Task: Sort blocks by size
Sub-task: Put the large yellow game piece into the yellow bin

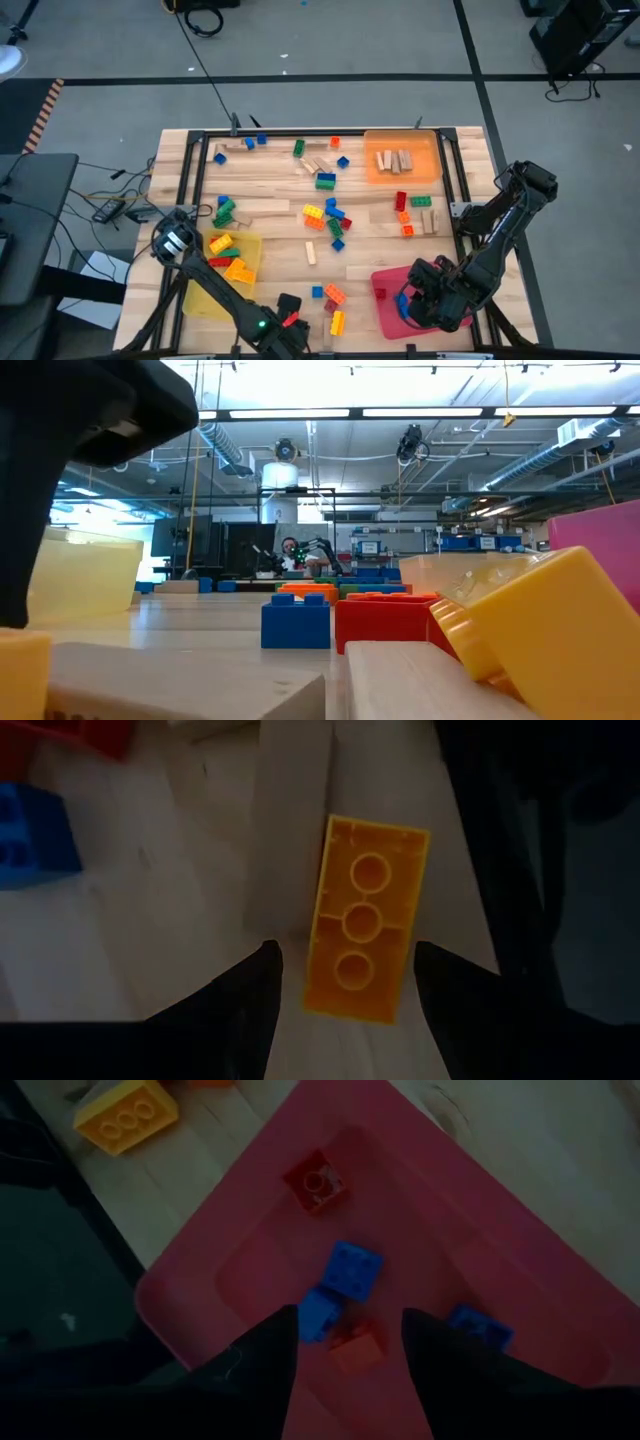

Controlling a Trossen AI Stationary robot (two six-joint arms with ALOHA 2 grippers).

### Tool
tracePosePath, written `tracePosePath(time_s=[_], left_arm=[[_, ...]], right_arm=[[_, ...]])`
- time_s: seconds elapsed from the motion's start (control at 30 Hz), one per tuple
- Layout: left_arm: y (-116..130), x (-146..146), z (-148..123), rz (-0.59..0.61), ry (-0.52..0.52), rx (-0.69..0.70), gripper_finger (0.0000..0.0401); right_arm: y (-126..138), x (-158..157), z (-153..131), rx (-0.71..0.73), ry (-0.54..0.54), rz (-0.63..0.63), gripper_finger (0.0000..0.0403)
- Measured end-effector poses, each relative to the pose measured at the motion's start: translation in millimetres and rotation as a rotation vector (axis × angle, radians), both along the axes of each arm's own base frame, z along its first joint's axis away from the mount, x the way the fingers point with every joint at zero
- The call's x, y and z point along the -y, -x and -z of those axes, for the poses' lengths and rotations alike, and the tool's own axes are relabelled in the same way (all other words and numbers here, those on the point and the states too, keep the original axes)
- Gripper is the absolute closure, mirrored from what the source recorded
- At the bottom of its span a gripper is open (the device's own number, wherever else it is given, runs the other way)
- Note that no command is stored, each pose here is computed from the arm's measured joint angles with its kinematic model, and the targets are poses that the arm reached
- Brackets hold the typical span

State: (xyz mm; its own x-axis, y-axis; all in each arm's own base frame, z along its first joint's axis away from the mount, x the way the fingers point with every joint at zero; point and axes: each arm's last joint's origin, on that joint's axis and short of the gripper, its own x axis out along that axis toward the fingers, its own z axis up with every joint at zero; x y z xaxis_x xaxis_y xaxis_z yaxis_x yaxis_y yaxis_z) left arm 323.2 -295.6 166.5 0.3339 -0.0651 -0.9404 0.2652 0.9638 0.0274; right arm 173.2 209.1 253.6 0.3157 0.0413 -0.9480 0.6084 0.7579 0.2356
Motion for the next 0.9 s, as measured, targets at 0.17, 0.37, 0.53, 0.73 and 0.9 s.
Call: tracePosePath(time_s=[0.17,0.37,0.53,0.73,0.9], left_arm=[[-2,1,9,0.005,0.011,-0.011,0.0178],[0,-1,16,-0.024,0.016,-0.016,0.0227],[0,-2,16,-0.026,0.011,-0.019,0.0259],[8,-12,4,-0.032,-0.044,-0.073,0.0259],[18,-27,-28,-0.069,-0.064,-0.104,0.0259]], right_arm=[[0,0,0,0.004,-0.003,0.000,0.0209],[0,-1,0,0.006,-0.006,-0.003,0.0209],[1,-2,0,0.011,0.000,-0.013,0.0209],[1,-1,0,0.019,0.008,-0.012,0.0209],[1,-1,0,0.019,0.009,-0.013,0.0209]])
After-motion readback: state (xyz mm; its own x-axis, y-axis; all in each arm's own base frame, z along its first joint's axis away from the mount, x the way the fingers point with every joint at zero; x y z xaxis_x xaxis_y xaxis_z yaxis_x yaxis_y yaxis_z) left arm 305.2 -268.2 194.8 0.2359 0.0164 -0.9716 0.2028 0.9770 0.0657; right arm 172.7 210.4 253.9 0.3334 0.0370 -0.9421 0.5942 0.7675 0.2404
